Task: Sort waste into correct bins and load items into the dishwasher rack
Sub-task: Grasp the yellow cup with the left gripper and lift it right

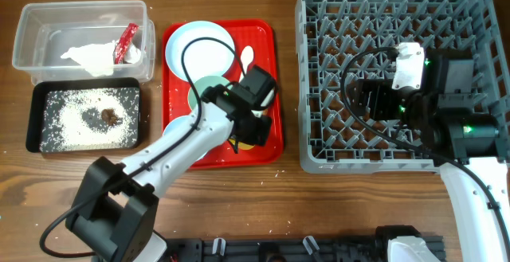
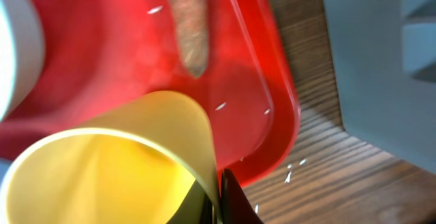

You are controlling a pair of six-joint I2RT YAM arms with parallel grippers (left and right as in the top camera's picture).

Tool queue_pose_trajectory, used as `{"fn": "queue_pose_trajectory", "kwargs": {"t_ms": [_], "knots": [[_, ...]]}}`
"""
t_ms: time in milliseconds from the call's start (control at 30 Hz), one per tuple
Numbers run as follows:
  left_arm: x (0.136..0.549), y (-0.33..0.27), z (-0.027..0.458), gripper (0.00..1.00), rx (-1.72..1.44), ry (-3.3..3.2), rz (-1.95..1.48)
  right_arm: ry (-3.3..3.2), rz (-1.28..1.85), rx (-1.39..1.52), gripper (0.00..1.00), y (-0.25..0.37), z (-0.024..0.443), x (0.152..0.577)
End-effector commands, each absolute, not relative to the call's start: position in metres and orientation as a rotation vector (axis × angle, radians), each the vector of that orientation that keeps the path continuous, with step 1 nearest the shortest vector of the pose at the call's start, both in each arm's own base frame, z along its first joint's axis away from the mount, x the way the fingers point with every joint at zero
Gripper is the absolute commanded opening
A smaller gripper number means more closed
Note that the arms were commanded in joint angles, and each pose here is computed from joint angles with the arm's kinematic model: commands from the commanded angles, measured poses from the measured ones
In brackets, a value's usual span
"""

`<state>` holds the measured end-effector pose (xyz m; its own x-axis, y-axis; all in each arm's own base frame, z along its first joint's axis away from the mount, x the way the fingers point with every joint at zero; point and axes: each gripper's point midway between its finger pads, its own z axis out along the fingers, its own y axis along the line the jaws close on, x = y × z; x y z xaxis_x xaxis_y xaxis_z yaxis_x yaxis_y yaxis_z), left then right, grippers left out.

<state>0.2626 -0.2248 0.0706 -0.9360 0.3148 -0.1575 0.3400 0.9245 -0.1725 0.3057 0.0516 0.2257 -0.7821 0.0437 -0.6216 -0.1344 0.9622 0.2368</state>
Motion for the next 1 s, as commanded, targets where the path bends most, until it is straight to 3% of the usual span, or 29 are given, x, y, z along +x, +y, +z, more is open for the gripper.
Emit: {"fn": "queue_pose_trajectory", "kwargs": {"t_ms": [0,467,500,533,633,833,967], "knots": [[0.28,-0.221,0.096,0.04,0.381,2.935,-0.345,2.44,0.379,-0.056,0.99,0.054,0.228,0.307],[0.292,-0.203,0.095,0.04,0.148,2.933,-0.23,2.442,0.38,-0.052,0.99,0.054,0.228,0.307],[0.291,-0.205,0.095,0.12,0.156,2.933,-0.231,2.442,0.381,-0.052,0.99,0.054,0.228,0.307],[0.29,-0.206,0.095,0.25,0.164,2.933,-0.232,2.443,0.381,-0.053,1.0,0.054,0.228,0.307],[0.288,-0.208,0.098,0.45,0.169,2.936,-0.248,2.439,0.409,-0.064,1.0,0.058,0.229,0.306],[0.306,-0.179,0.157,0.52,0.021,2.926,-0.266,2.433,0.434,-0.073,1.0,0.061,0.23,0.306],[0.313,-0.15,0.153,0.55,-0.067,2.956,-0.226,2.432,0.434,-0.073,1.0,0.061,0.23,0.306]]}}
